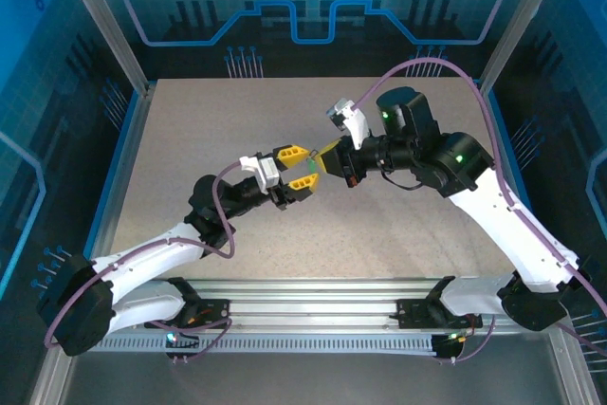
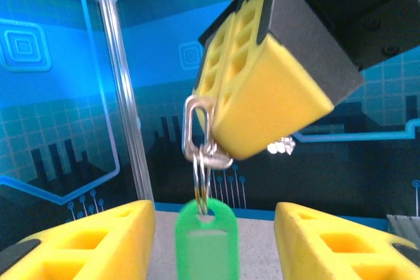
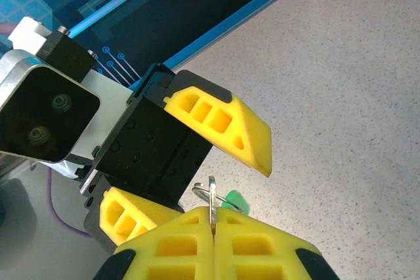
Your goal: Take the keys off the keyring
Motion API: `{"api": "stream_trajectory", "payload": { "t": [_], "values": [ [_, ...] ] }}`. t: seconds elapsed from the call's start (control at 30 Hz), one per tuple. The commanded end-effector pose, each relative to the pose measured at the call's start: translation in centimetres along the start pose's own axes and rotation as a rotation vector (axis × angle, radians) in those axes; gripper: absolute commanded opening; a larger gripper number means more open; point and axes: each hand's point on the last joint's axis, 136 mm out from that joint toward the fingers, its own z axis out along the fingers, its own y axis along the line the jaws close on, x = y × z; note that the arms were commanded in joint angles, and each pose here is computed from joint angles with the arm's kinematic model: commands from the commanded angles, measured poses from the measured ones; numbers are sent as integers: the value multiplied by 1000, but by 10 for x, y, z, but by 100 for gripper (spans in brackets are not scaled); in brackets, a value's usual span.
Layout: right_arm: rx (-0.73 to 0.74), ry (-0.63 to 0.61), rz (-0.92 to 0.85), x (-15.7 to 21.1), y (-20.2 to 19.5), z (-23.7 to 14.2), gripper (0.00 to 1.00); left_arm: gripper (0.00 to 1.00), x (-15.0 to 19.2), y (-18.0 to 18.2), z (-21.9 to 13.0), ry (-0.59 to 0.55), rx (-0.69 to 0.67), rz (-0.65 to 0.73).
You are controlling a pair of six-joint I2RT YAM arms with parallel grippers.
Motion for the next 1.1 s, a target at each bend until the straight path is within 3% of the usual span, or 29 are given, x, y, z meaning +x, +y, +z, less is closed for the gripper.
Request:
{"api": "stream_trajectory", "payload": {
  "t": [0.0,0.47,0.6,0.73,0.8,0.93,1.07],
  "values": [
    [-37,-5,30,-4,7,-5,0,52,-21,-6,6,-71,38,47],
    [-109,-28,63,-9,18,-8,0,44,-27,-12,10,-91,90,57],
    [-123,-37,74,-10,19,-9,0,33,-30,-13,12,-98,99,73],
    [-132,-37,85,-10,19,-10,0,34,-37,-13,13,-119,104,86],
    [-133,-39,91,-9,19,-10,0,26,-39,-15,13,-121,116,92],
    [-137,-56,97,-12,19,-13,0,18,-41,-16,14,-122,122,96],
    [-144,-73,111,-14,18,-16,0,22,-42,-12,14,-126,103,91]
  ]
}}
